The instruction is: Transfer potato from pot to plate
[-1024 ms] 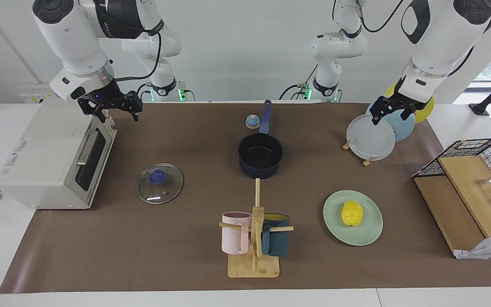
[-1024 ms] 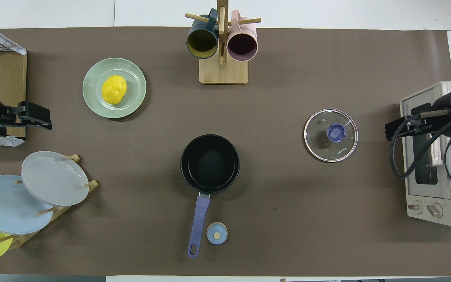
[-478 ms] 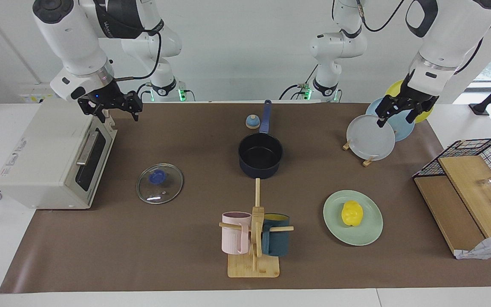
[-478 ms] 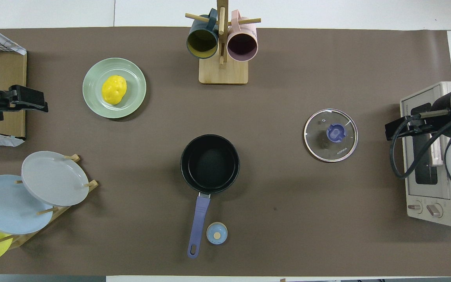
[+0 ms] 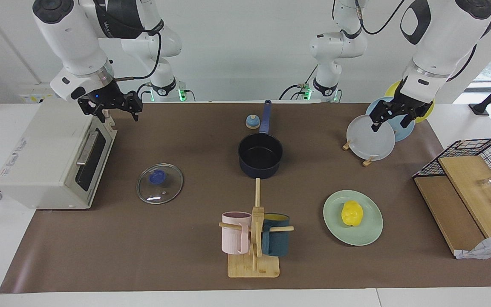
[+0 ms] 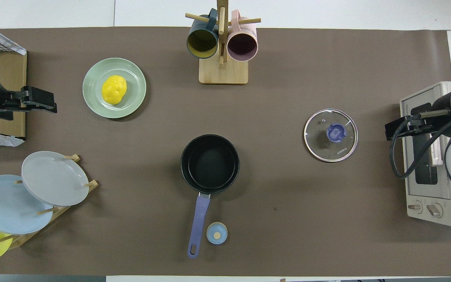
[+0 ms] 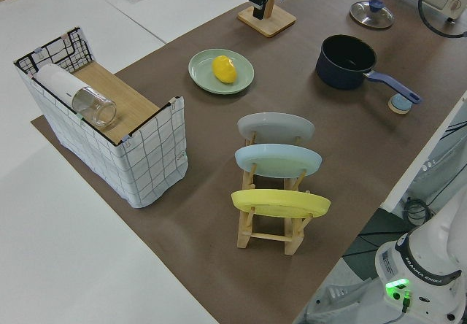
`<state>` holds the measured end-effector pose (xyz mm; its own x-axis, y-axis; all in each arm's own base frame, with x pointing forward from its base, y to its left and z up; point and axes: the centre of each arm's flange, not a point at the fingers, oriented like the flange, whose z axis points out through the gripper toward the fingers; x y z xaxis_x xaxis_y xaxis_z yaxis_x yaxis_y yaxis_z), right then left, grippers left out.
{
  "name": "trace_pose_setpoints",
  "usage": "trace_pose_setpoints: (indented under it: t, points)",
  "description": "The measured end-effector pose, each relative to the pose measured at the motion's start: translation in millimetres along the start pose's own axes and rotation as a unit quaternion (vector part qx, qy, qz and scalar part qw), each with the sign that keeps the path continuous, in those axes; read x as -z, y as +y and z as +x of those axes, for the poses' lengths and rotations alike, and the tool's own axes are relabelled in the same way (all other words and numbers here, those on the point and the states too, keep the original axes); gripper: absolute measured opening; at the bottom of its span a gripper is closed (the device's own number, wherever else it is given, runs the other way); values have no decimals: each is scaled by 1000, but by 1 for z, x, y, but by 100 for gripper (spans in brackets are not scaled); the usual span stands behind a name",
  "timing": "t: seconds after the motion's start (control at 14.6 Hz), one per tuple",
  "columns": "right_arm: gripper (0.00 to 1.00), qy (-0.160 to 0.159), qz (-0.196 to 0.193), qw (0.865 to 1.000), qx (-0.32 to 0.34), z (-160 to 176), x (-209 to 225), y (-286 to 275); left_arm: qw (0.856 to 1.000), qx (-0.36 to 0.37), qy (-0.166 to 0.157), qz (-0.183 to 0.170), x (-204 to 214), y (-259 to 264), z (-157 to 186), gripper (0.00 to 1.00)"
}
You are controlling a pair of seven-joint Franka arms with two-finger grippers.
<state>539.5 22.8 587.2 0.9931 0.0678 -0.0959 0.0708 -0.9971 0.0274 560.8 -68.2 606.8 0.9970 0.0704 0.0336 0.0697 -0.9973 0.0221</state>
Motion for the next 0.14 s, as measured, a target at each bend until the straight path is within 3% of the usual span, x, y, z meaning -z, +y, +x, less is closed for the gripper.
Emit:
trace_pose_setpoints:
  t: [0.14]
  points:
    - [100,0,0,1000,0,0,0,0,1000,3,0,0,0,-3,1,100]
